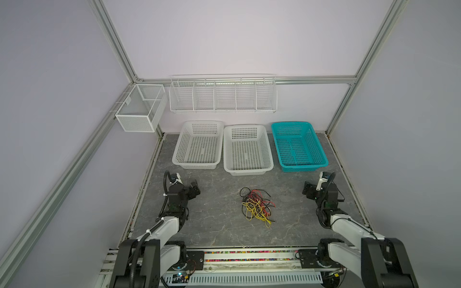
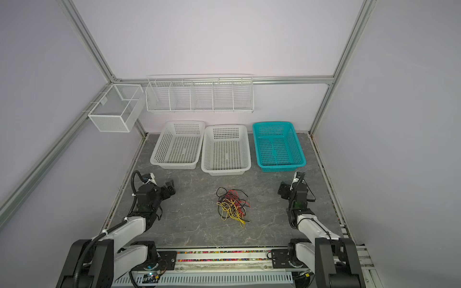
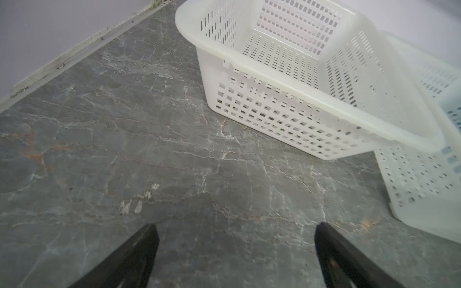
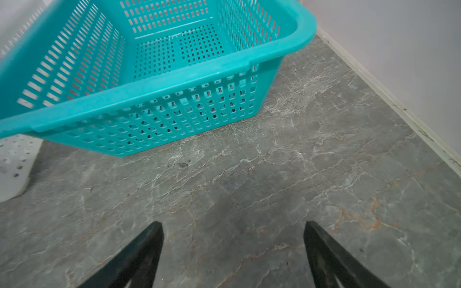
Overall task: Untangle the cables
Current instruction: 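Raise both grippers and move them toward the tangled wire bundle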
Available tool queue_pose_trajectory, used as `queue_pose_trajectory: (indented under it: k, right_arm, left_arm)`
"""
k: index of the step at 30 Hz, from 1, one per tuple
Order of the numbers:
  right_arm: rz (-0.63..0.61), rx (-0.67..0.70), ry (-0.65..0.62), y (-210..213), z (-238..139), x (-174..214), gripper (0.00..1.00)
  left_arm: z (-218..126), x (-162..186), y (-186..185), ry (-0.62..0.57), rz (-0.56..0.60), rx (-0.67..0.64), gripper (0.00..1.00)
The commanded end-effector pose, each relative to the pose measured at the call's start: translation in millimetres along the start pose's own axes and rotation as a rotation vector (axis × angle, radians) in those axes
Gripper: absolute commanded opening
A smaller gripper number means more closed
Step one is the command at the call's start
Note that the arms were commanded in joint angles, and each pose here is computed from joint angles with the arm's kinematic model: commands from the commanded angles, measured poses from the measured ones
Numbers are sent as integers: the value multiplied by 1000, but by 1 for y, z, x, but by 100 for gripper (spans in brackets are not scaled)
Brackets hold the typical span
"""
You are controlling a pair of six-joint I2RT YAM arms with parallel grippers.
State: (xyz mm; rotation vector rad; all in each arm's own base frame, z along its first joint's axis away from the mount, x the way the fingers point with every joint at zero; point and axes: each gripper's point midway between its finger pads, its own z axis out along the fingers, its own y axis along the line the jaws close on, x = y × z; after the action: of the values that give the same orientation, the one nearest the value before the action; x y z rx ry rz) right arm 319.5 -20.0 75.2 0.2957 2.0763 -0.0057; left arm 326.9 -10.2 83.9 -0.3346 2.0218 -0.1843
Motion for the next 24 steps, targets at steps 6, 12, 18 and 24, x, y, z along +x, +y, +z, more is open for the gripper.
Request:
queue_pose_trajectory:
  k: [6, 12, 18, 24]
  right_arm:
    - [-196, 34, -190, 15, 51, -51, 88]
    - [-196, 34, -189, 15, 51, -51, 88]
    - [-196, 34, -189, 14, 51, -51, 88]
    - [-197, 34, -188, 14, 52, -51, 89]
  left_arm:
    - [55, -68, 1, -233, 266, -74, 98]
    - [55, -68, 1, -233, 266, -74, 98]
    - [55, -68, 0, -234, 266, -73, 98]
    - [56, -68, 1, -233, 267, -74, 98]
